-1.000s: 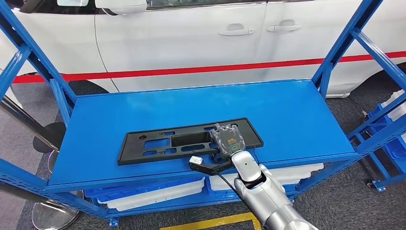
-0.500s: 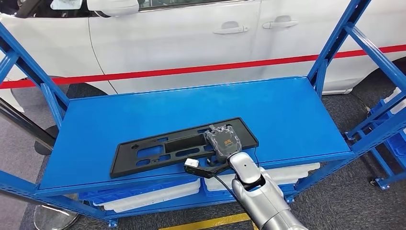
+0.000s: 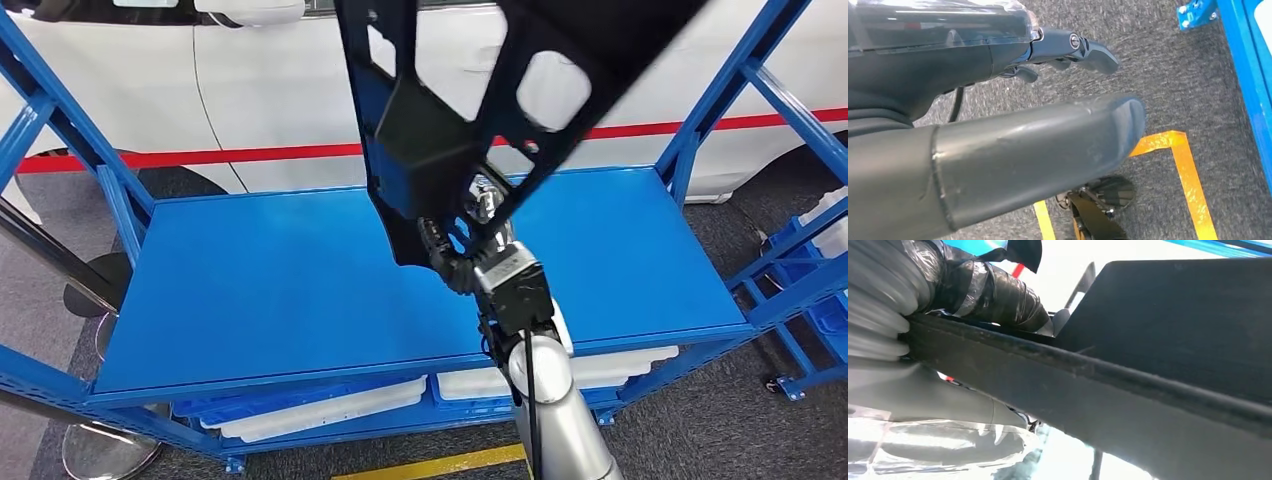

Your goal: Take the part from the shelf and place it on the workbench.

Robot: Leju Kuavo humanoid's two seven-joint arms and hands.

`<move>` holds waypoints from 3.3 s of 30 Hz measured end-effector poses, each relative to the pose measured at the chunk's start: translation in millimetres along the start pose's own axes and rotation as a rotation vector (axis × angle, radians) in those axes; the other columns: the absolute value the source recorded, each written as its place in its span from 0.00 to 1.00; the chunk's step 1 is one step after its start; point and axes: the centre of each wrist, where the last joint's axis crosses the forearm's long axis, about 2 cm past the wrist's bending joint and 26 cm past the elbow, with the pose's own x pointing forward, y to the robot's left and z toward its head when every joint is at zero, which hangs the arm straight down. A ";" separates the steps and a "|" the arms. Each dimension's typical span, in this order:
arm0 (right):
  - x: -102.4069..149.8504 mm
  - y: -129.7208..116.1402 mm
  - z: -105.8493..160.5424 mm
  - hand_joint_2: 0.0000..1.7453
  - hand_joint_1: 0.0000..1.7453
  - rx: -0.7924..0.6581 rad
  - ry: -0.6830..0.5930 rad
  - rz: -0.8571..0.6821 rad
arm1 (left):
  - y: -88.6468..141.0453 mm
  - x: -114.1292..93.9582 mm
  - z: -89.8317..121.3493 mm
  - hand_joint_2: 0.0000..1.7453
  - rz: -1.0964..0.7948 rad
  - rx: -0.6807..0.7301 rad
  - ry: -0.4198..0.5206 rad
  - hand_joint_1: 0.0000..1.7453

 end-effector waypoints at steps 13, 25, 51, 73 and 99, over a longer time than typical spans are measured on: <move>17.4 -9.8 12.2 1.00 1.00 -0.052 -0.089 -0.054 | 0.5 -2.9 1.3 0.00 0.040 0.026 0.003 0.00; 3.9 -9.7 44.3 1.00 1.00 -0.032 0.007 -0.092 | 0.3 -4.4 2.1 0.00 0.093 0.057 0.044 0.00; 0.3 3.3 88.1 1.00 1.00 0.030 0.077 -0.127 | -1.9 -1.1 1.2 0.00 0.100 0.054 0.057 0.00; -0.3 5.1 94.0 1.00 1.00 0.049 0.085 -0.144 | -4.4 -1.8 2.1 0.00 0.102 0.044 0.067 0.00; 14.3 4.1 142.8 1.00 1.00 0.081 0.047 -0.269 | -8.4 -3.0 4.3 0.00 0.125 0.054 0.087 0.00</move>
